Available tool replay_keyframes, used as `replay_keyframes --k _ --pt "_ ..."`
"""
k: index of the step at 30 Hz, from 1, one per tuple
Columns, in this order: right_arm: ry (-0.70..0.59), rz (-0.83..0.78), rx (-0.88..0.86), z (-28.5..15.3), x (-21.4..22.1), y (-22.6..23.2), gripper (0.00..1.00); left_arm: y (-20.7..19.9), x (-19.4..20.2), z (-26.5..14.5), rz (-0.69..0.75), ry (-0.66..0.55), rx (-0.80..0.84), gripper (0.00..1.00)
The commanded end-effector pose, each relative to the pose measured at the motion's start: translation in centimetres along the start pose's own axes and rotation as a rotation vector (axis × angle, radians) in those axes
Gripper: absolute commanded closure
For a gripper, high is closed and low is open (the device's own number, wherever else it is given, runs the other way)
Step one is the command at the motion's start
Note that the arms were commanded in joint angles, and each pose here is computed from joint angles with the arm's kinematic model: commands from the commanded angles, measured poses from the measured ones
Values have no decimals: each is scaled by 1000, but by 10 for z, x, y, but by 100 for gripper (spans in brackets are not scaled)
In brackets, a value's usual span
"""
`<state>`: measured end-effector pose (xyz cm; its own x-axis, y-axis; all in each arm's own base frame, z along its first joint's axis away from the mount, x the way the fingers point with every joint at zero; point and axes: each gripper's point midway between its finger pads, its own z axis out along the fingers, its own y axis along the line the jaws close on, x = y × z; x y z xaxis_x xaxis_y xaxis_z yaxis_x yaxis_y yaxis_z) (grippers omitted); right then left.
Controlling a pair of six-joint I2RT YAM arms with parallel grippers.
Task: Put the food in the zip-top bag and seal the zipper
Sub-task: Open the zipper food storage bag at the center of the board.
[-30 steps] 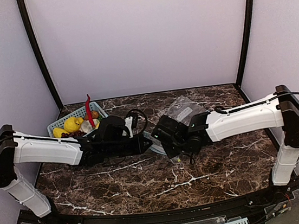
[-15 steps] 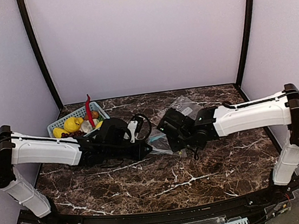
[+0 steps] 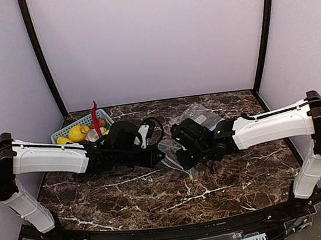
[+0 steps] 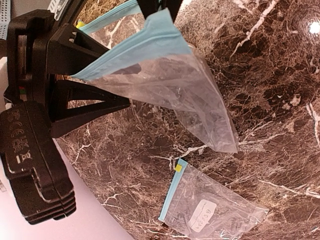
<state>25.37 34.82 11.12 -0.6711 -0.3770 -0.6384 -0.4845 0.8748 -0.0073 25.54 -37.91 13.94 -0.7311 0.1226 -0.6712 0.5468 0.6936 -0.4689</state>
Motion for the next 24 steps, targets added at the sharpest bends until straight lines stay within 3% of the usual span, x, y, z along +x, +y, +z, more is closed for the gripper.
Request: replay_keyframes --k 1,3,11,13,15,17,19,21,24 --pt "-24 18 -42 -9 -2 5 65 6 0 1 -22 11 -37 99" --pt "-39 20 -26 -14 -3 5 69 15 3 0 -28 16 -81 99" --pt "-75 59 -10 -28 -9 2 99 41 23 -7 -25 55 -194 99" --pt "-77 42 -26 -29 -11 5 100 41 27 -9 -9 65 -181 99" --pt "-79 11 -50 -29 -12 10 100 37 29 -12 11 69 -155 92" --pt "-77 -23 -76 -29 -12 16 100 26 20 -19 42 35 -106 75" --pt "-69 -52 -86 -27 -10 18 100 19 14 -27 79 17 -82 45" --pt "-60 -74 -83 -27 -6 19 100 17 4 -38 111 -17 -91 26" --pt "-49 -88 -83 -26 -3 18 100 17 -2 -52 148 -38 -110 12"
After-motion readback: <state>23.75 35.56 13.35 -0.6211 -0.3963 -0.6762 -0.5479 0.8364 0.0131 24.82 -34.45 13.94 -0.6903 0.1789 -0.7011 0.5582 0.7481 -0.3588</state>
